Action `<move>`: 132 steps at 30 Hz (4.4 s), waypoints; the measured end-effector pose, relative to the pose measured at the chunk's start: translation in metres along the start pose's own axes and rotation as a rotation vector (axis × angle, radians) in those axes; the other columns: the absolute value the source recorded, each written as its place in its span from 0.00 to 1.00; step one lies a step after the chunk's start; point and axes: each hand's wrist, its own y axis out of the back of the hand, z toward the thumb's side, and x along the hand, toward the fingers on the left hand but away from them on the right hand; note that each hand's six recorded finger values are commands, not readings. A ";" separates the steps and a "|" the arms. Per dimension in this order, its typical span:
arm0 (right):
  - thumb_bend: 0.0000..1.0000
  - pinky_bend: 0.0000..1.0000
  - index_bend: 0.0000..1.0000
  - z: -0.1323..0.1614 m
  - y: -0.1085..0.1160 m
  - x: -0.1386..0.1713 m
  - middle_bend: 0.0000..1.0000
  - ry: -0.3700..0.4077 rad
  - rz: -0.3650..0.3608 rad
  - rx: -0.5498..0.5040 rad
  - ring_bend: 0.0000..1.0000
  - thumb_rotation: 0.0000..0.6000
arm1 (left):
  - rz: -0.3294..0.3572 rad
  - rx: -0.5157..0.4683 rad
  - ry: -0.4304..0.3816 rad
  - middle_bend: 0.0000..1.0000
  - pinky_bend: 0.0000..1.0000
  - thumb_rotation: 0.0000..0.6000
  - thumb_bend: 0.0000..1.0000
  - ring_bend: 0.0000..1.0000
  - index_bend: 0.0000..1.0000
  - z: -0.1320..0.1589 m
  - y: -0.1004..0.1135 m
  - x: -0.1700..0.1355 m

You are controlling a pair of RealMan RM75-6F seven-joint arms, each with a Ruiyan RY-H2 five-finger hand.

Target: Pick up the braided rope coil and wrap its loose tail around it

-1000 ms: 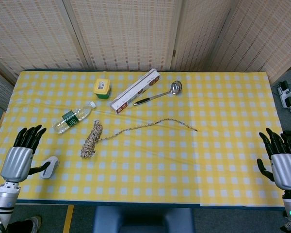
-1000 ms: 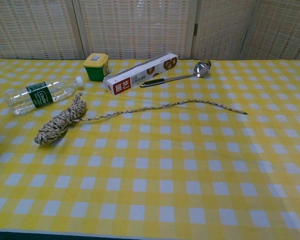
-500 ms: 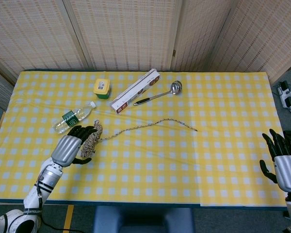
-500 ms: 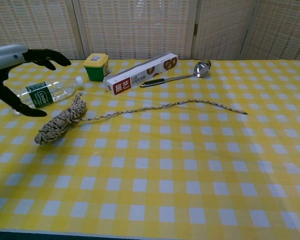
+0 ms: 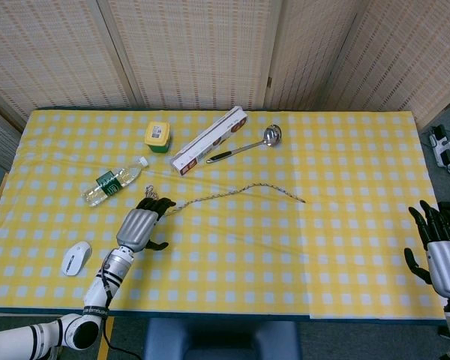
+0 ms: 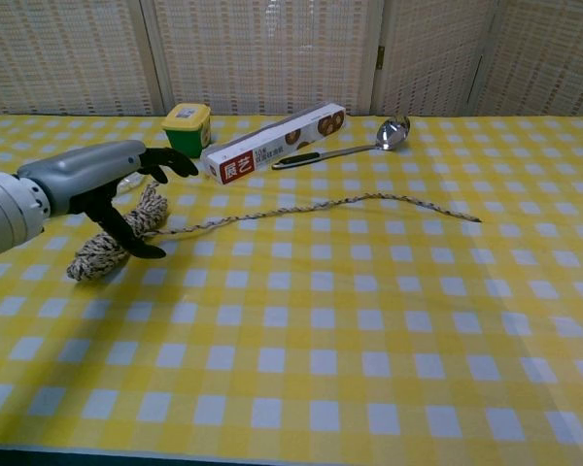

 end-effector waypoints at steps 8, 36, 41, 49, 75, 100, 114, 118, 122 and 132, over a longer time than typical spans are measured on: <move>0.46 0.00 0.00 -0.003 -0.001 0.001 0.00 -0.005 0.001 -0.006 0.08 1.00 | -0.035 0.041 0.113 0.21 0.17 1.00 0.18 0.23 0.22 -0.017 -0.021 0.015; 0.46 0.00 0.00 -0.001 -0.004 0.003 0.00 0.001 0.009 -0.013 0.08 1.00 | 0.011 0.036 0.354 0.40 0.36 1.00 0.29 0.40 0.40 -0.096 -0.028 0.006; 0.46 0.00 0.00 -0.001 -0.004 0.004 0.00 -0.002 0.009 -0.013 0.08 1.00 | -0.003 -0.005 0.351 0.40 0.37 1.00 0.29 0.41 0.41 -0.095 -0.033 0.009; 0.46 0.00 0.00 -0.002 -0.004 0.006 0.00 -0.008 0.010 -0.013 0.08 1.00 | -0.004 -0.020 0.351 0.45 0.42 1.00 0.34 0.45 0.46 -0.094 -0.035 0.013; 0.46 0.02 0.00 0.012 -0.010 -0.008 0.00 0.037 0.058 -0.026 0.10 1.00 | 0.106 -0.143 0.094 0.73 0.79 1.00 0.63 0.70 0.72 -0.076 -0.023 0.002; 0.46 0.02 0.09 0.090 -0.039 -0.077 0.06 0.239 0.222 -0.069 0.11 1.00 | 0.011 -0.288 -0.421 0.73 0.79 1.00 0.63 0.70 0.72 0.010 0.028 -0.083; 0.46 0.03 0.26 0.151 -0.061 -0.115 0.11 0.387 0.276 -0.035 0.13 1.00 | 0.071 -0.281 -0.278 0.73 0.79 1.00 0.63 0.70 0.72 -0.010 0.022 -0.064; 0.46 0.05 0.33 0.177 -0.076 -0.131 0.13 0.435 0.293 -0.010 0.15 1.00 | 0.088 -0.271 -0.221 0.73 0.79 1.00 0.63 0.70 0.72 -0.020 0.019 -0.062; 0.46 0.06 0.34 0.201 -0.090 -0.148 0.14 0.471 0.303 0.019 0.15 1.00 | 0.089 -0.262 -0.195 0.73 0.79 1.00 0.63 0.70 0.72 -0.025 0.018 -0.063; 0.46 0.06 0.37 0.234 -0.120 -0.183 0.17 0.494 0.319 0.114 0.17 1.00 | 0.080 -0.248 -0.169 0.73 0.79 1.00 0.63 0.70 0.72 -0.029 0.015 -0.067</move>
